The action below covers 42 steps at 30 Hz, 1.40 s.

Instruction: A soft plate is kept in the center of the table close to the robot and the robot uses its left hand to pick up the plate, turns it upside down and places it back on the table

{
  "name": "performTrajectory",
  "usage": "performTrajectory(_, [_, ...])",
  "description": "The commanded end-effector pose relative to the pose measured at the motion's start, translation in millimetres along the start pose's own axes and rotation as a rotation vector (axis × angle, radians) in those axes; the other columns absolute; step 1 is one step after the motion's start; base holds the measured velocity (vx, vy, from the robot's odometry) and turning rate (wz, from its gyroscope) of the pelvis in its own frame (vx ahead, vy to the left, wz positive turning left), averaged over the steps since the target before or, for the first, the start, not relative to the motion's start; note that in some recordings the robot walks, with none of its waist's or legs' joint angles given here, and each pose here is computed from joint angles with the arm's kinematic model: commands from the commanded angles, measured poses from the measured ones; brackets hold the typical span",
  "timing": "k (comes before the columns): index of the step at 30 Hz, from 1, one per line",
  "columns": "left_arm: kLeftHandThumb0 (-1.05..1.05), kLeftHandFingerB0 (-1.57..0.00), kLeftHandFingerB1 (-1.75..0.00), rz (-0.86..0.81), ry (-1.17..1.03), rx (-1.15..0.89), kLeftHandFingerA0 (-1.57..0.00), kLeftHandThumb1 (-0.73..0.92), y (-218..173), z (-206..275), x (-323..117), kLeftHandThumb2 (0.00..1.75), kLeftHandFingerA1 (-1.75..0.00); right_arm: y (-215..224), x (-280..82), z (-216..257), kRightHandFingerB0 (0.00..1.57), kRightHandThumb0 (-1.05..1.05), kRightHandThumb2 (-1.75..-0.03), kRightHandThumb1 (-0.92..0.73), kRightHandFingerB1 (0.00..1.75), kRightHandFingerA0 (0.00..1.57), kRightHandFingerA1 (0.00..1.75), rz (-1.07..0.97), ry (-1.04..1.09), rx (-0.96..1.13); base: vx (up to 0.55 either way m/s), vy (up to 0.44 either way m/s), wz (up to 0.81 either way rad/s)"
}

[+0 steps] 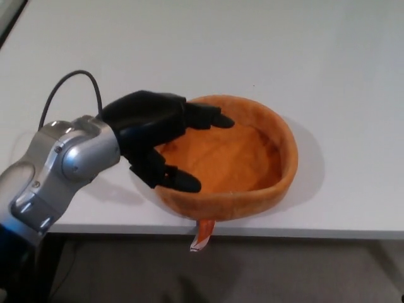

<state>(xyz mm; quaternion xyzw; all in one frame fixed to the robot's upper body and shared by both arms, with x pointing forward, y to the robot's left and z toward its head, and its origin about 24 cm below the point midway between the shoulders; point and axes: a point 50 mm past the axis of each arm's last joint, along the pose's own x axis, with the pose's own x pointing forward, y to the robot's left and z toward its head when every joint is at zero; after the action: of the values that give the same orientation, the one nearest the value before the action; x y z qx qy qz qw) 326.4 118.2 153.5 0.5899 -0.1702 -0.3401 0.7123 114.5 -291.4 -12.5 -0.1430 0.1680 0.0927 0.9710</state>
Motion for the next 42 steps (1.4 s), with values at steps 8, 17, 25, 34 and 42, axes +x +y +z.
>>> performTrajectory(8, [-1.04,-0.24,-0.28,-0.107,0.04,0.065,-0.25,0.74,-19,-5,0,0.64,-0.32,-7,1,5,0.24,-0.76,-0.68,-0.91,0.32,0.37,0.42,-0.017,0.002,-0.03,0.0,0.0,0.0])
performTrajectory(17, [-1.03,-0.25,-0.28,-0.125,0.059,0.064,-0.26,0.74,-36,-7,8,0.64,-0.31,-8,2,6,0.24,-0.75,-0.68,-0.92,0.33,0.38,0.43,-0.019,-0.006,-0.034,0.0,0.0,0.0])
performTrajectory(25, [-1.01,-0.25,-0.29,-0.113,0.096,0.096,-0.26,0.74,-44,-7,23,0.64,-0.33,-9,3,8,0.23,-0.75,-0.68,-0.92,0.33,0.37,0.42,-0.012,-0.013,-0.036,0.0,0.0,0.0])
performTrajectory(34, [-0.96,-0.32,-0.31,-0.06,0.08,0.263,-0.34,0.79,-47,2,37,0.65,-0.35,-11,5,11,0.17,-0.76,-1.07,-0.73,0.47,0.31,0.54,-0.009,-0.021,-0.041,0.0,0.0,0.0])
performTrajectory(42, [-0.94,-0.32,-0.31,-0.083,0.132,0.407,-0.35,0.78,-54,2,41,0.65,-0.34,-10,5,11,0.25,-0.77,-0.68,-0.91,0.33,0.4,0.42,-0.013,-0.021,-0.045,0.0,0.0,0.0])
